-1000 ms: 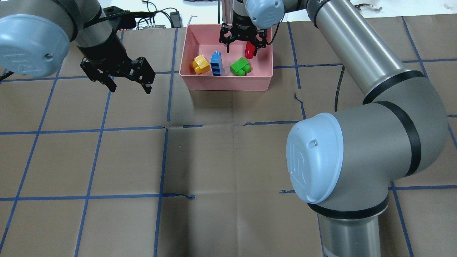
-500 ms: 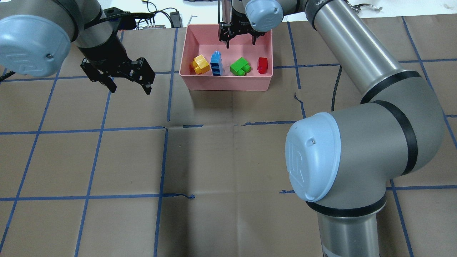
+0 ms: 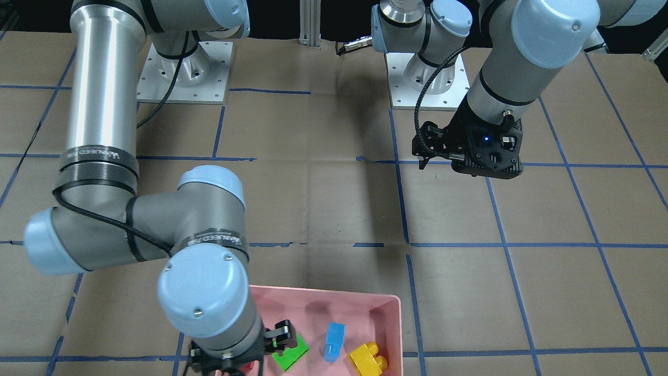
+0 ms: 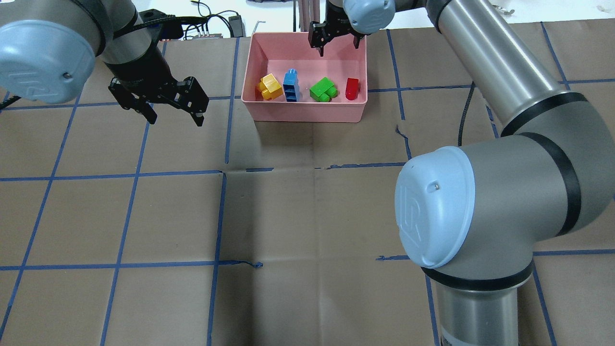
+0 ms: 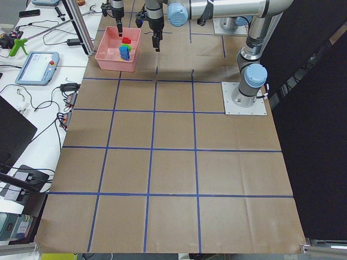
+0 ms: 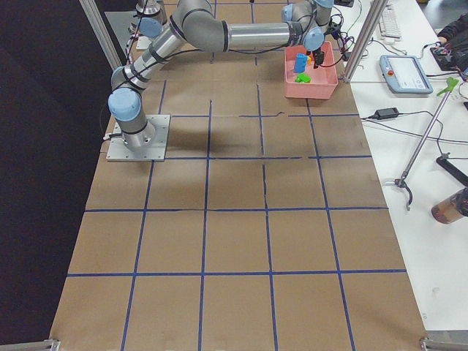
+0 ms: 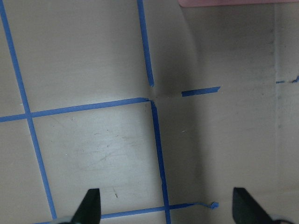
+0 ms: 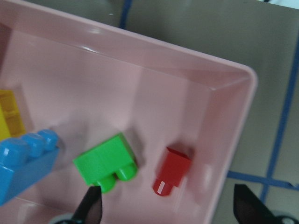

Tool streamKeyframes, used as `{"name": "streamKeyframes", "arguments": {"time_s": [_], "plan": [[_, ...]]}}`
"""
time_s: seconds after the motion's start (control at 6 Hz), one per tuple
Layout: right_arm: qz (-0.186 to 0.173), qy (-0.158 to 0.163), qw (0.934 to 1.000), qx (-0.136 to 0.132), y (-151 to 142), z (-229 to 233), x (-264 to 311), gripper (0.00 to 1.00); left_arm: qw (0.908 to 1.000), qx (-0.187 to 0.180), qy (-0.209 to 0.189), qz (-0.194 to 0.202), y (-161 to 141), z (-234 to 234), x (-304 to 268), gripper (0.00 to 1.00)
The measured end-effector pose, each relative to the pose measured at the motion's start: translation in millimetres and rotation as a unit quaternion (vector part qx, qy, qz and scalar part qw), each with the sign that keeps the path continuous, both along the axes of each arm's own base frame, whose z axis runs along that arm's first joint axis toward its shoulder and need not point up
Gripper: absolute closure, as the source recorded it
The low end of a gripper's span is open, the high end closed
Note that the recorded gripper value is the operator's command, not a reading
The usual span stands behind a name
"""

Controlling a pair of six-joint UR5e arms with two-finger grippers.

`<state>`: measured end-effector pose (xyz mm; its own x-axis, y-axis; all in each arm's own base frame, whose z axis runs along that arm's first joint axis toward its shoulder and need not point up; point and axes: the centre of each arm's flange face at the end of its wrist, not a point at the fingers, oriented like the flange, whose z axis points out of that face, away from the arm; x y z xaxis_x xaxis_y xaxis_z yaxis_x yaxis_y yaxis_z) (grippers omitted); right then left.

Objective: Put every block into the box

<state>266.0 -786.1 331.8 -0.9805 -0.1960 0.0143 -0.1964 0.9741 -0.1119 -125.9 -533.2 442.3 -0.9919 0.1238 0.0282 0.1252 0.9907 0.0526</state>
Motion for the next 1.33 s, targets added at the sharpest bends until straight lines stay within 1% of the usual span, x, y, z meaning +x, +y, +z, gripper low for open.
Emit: {"name": "streamKeyframes", "arguments": {"time_s": [0.17, 0.33, 0.5, 0.67, 0.83, 1.0, 1.17, 1.33], "plan": [[-0.027, 0.011, 0.9992, 0.026, 3.4, 23.5, -46.2, 0.0, 1.0, -0.002, 0.0, 0.0, -0.3, 0.5, -0.4, 0.01], [-0.046, 0.015, 0.9977, 0.048, 13.8, 48.7, -80.3, 0.0, 1.0, -0.004, 0.0, 0.0, -0.7, 0.9, -0.5, 0.01], [-0.057, 0.016, 0.9966, 0.058, 29.8, 72.7, -100.3, 0.0, 1.0, -0.005, 0.0, 0.0, -1.0, 0.8, -0.6, 0.01], [-0.062, 0.017, 0.9959, 0.063, 58.5, 97.4, -108.9, 0.0, 1.0, -0.004, 0.0, 0.0, -1.3, 0.1, -0.6, 0.01], [-0.064, 0.018, 0.995, 0.074, 103.5, 119.2, -113.1, 0.0, 1.0, -0.004, 0.0, 0.001, -1.6, -0.3, -0.6, 0.01], [-0.065, 0.02, 0.9941, 0.084, 159.5, 134.8, -116.7, 0.0, 1.0, -0.005, 0.0, 0.004, -2.1, -0.5, -0.6, 0.01], [-0.069, 0.022, 0.9936, 0.087, 207.9, 147.3, -123.1, 0.0, 1.0, -0.006, 0.0, 0.005, -3.0, -0.7, -0.6, 0.01], [-0.073, 0.023, 0.9935, 0.084, 236.2, 157.2, -129.3, 0.0, 1.0, -0.007, 0.0, 0.006, -3.6, -1.3, -0.6, 0.01]]}}
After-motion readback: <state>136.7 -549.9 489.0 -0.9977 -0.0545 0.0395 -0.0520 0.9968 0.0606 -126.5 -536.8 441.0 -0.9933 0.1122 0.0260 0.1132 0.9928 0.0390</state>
